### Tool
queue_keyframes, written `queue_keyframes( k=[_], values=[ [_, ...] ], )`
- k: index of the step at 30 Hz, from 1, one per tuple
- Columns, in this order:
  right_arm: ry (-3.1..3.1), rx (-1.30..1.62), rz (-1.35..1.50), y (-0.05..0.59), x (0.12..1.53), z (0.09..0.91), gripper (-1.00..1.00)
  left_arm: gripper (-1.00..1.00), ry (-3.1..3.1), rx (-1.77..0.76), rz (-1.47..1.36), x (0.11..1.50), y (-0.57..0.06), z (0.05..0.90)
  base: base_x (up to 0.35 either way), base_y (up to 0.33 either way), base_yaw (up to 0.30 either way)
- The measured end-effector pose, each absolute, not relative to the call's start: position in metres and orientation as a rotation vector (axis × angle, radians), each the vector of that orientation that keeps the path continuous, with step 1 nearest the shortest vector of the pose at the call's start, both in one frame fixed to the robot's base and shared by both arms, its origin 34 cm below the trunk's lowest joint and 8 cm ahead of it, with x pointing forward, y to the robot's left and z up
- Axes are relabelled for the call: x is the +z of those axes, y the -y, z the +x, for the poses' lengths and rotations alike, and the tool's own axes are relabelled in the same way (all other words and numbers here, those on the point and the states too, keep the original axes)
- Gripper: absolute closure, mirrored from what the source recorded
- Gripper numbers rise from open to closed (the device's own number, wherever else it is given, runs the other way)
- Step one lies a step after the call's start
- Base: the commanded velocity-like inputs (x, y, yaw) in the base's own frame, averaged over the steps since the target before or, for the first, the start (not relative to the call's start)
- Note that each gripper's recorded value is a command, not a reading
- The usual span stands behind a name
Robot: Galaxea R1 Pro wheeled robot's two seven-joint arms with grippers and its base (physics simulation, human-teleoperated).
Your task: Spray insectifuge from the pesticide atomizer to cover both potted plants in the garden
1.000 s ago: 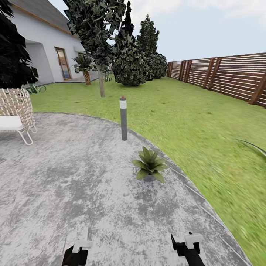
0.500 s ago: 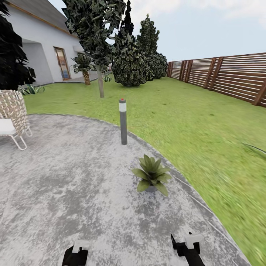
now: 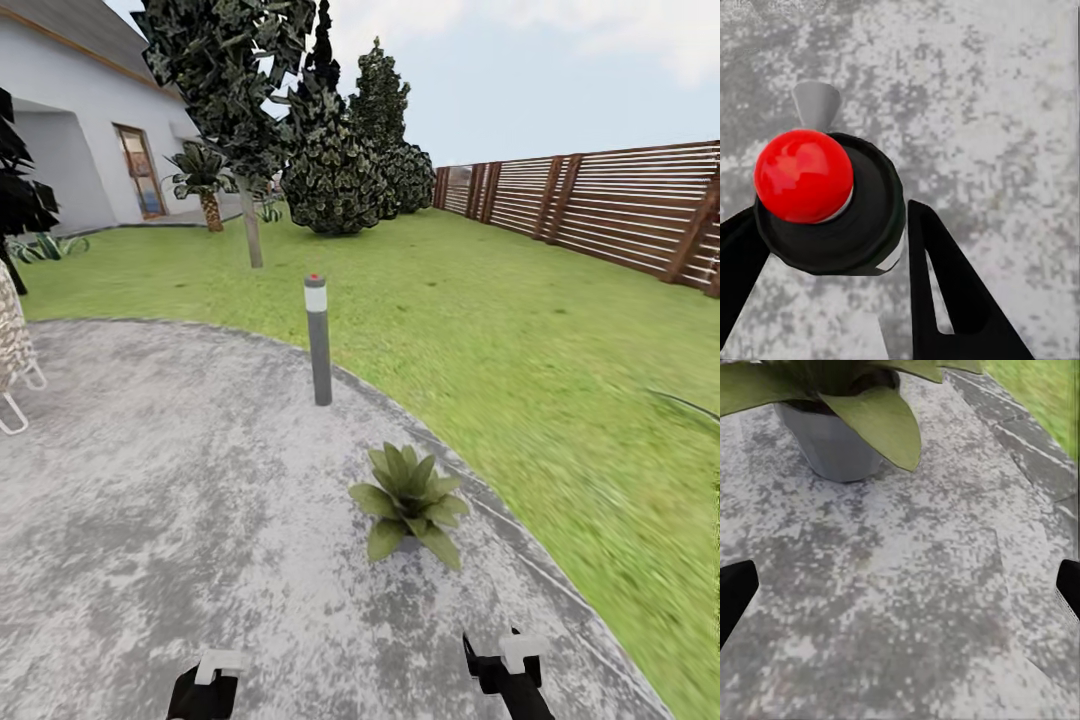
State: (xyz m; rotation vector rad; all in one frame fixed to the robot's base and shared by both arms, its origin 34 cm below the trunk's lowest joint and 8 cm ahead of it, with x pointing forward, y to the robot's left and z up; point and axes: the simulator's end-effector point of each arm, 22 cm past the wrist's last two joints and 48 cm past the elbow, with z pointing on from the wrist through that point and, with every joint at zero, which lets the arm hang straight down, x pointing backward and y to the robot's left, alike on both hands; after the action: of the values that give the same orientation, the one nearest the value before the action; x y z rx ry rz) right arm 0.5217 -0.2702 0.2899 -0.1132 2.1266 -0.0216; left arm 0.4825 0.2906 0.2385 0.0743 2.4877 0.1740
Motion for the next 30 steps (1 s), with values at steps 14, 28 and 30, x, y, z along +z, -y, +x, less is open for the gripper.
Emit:
queue_keyframes(
  k=[14, 28, 30],
  values=[
    [-2.123, -0.022, -0.114, 0.2701, 0.2914, 0.5228, -1.0, 1.0, -2.484, 0.173, 0.076, 0.2397, -0.2901, 0.4837, 0.173, 0.093, -0.261],
    [-2.118, -0.022, -0.114, 0.2701, 0.2934, 0.5239, -1.0, 1.0, -2.479, 0.173, 0.076, 0.2417, -0.2902, 0.4851, 0.106, 0.0, -0.152],
    [-2.118, -0.022, -0.114, 0.2701, 0.2935, 0.5239, -1.0, 1.0, -2.479, 0.173, 0.076, 0.2417, -0.2901, 0.4851, 0.333, 0.0, 0.0]
  ],
)
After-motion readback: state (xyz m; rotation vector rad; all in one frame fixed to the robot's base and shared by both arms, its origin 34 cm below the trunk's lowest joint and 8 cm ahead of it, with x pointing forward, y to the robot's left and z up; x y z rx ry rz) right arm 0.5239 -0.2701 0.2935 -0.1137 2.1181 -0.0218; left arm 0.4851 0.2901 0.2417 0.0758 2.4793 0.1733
